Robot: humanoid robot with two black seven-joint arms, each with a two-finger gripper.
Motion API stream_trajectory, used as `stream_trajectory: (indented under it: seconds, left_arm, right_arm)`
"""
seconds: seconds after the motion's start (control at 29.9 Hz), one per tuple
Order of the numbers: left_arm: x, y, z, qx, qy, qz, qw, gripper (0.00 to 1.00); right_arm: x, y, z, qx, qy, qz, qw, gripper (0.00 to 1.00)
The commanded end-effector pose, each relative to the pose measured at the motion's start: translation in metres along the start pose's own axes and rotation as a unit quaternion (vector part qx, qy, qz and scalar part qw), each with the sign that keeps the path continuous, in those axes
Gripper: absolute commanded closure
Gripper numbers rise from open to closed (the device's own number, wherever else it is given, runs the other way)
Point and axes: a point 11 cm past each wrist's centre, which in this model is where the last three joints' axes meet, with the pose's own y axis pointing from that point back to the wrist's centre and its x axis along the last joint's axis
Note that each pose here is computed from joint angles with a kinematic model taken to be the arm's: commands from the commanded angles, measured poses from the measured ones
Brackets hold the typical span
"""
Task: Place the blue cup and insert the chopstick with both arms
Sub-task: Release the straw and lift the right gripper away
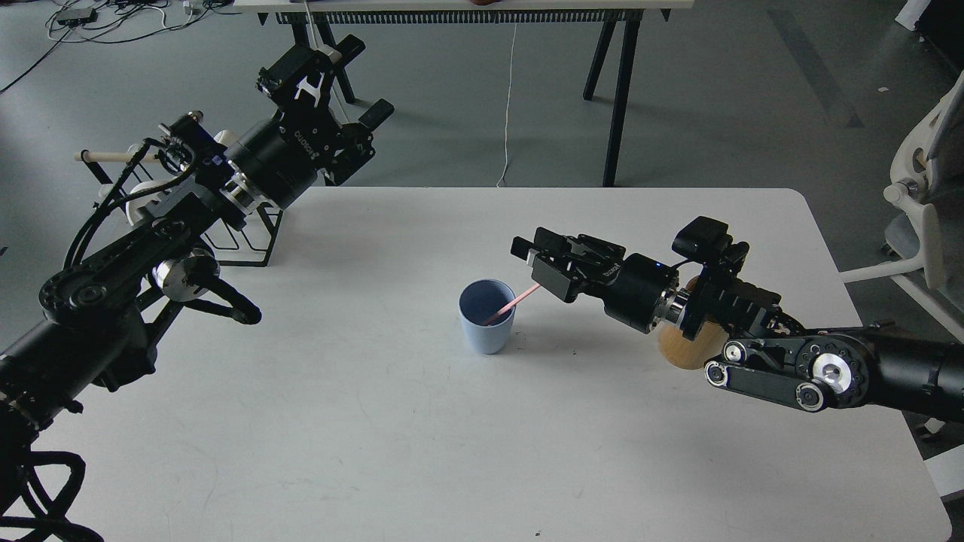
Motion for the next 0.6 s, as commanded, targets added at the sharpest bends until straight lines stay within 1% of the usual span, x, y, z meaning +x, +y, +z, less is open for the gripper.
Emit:
stream_trajectory:
  seconds: [0.0,0.07,0.2,0.33,0.4,0.47,0.57]
  left_arm:
    - [0.003,0.002,-0.002,0.004,0.0,0.006,1.0,0.08]
    - [0.005,0.004,-0.004,0.007,0.0,0.01,1.0,0.08]
    - [0.007,0.004,-0.004,0.008,-0.001,0.011,1.0,0.08]
    - [0.011,0.009,-0.005,0.012,-0.003,0.016,1.0,0.08]
    - [0.013,0.014,-0.008,0.016,-0.002,0.021,1.0,0.08]
    - [0.014,0.017,-0.009,0.016,-0.001,0.024,1.0,0.08]
    - [0.018,0.023,-0.012,0.022,-0.001,0.031,0.999,0.08]
  right_arm:
    - [0.013,-0.005,-0.011,0.014,-0.011,0.021,1.0,0.05]
    - [0.031,-0.008,-0.018,0.023,-0.021,0.05,0.998,0.05]
    - [0.073,-0.003,-0.019,0.011,-0.078,0.125,0.989,0.04]
    - [0.128,0.013,-0.014,-0.008,-0.159,0.224,0.961,0.04]
    - [0.146,0.023,-0.007,-0.022,-0.22,0.274,0.936,0.04]
    - [0.157,0.034,0.006,-0.039,-0.292,0.327,0.898,0.04]
    - [0.162,0.053,0.02,-0.054,-0.356,0.38,0.852,0.04]
